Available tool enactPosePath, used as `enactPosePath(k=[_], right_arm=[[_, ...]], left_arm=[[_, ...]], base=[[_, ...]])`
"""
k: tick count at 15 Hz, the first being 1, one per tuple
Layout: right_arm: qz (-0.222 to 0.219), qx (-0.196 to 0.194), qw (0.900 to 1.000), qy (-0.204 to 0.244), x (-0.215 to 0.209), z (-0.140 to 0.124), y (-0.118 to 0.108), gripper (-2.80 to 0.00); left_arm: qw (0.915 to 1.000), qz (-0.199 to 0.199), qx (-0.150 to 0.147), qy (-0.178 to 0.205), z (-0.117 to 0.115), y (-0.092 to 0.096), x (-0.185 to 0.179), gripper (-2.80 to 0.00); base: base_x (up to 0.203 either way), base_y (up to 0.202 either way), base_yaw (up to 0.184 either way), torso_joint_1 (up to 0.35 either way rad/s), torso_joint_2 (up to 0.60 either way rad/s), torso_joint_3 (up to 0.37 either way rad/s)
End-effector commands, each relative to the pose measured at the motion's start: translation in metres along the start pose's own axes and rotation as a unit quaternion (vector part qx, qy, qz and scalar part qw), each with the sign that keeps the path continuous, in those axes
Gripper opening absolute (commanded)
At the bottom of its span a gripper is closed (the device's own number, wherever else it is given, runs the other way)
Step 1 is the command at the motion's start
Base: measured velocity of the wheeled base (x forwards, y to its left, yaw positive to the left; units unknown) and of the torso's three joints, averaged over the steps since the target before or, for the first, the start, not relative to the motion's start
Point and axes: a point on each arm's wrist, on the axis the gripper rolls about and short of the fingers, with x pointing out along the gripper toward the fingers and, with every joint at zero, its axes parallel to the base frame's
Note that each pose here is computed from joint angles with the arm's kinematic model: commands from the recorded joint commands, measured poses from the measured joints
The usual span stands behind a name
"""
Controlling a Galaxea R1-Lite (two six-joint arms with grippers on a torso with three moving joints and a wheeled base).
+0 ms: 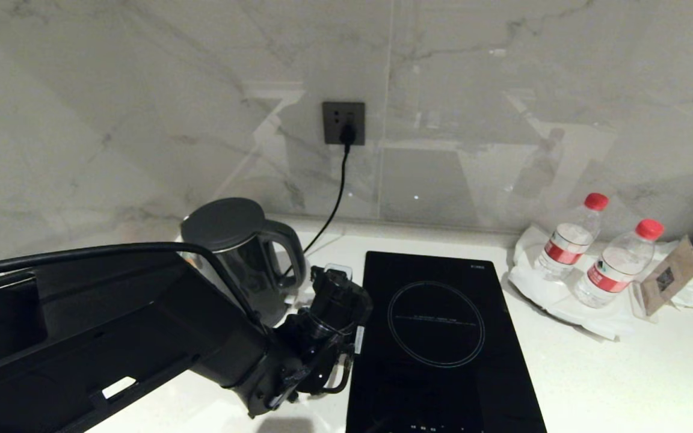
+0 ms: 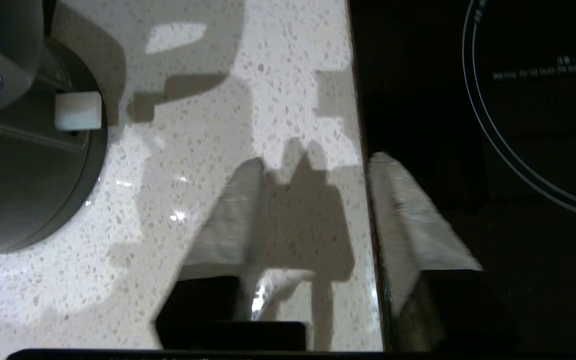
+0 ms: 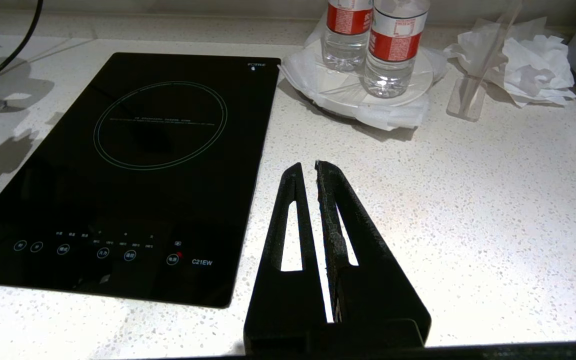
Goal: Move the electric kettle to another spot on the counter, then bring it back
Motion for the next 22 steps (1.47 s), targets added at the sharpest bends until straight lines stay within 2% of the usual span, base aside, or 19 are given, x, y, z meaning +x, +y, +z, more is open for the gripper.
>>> enactPosePath(k=[1, 3, 4, 8, 15, 20, 22], right_arm=[[0.0, 0.0, 1.0, 0.0, 0.0, 0.0, 0.0, -2.8], [0.0, 0.0, 1.0, 0.0, 0.0, 0.0, 0.0, -2.8], [0.0, 0.0, 1.0, 0.0, 0.0, 0.0, 0.0, -2.8], [0.0, 0.0, 1.0, 0.0, 0.0, 0.0, 0.0, -2.8], [0.0, 0.0, 1.0, 0.0, 0.0, 0.0, 0.0, -2.8], [0.0, 0.0, 1.0, 0.0, 0.0, 0.0, 0.0, -2.8], [0.0, 0.0, 1.0, 0.0, 0.0, 0.0, 0.0, -2.8]], left_arm=[[0.9999, 0.001, -0.007, -0.013, -0.002, -0.003, 0.011, 0.0], [0.999, -0.003, -0.018, -0.042, -0.003, -0.004, 0.019, 0.0], [0.9989, -0.001, -0.013, -0.045, -0.004, -0.001, 0.02, 0.0], [0.9991, 0.005, 0.0, -0.043, -0.004, 0.005, 0.018, 0.0], [0.9982, 0.025, -0.01, -0.054, 0.004, 0.019, 0.032, 0.0], [0.9969, 0.042, -0.005, -0.067, 0.001, 0.031, 0.051, 0.0], [0.9969, 0.051, -0.005, -0.061, -0.002, 0.037, 0.058, 0.0]], base=[[0.0, 0.0, 0.0, 0.0, 0.0, 0.0], [0.0, 0.0, 0.0, 0.0, 0.0, 0.0], [0.0, 0.0, 0.0, 0.0, 0.0, 0.0], [0.0, 0.0, 0.0, 0.0, 0.0, 0.0], [0.0, 0.0, 0.0, 0.0, 0.0, 0.0], [0.0, 0.0, 0.0, 0.0, 0.0, 0.0], [0.0, 0.0, 0.0, 0.0, 0.0, 0.0]])
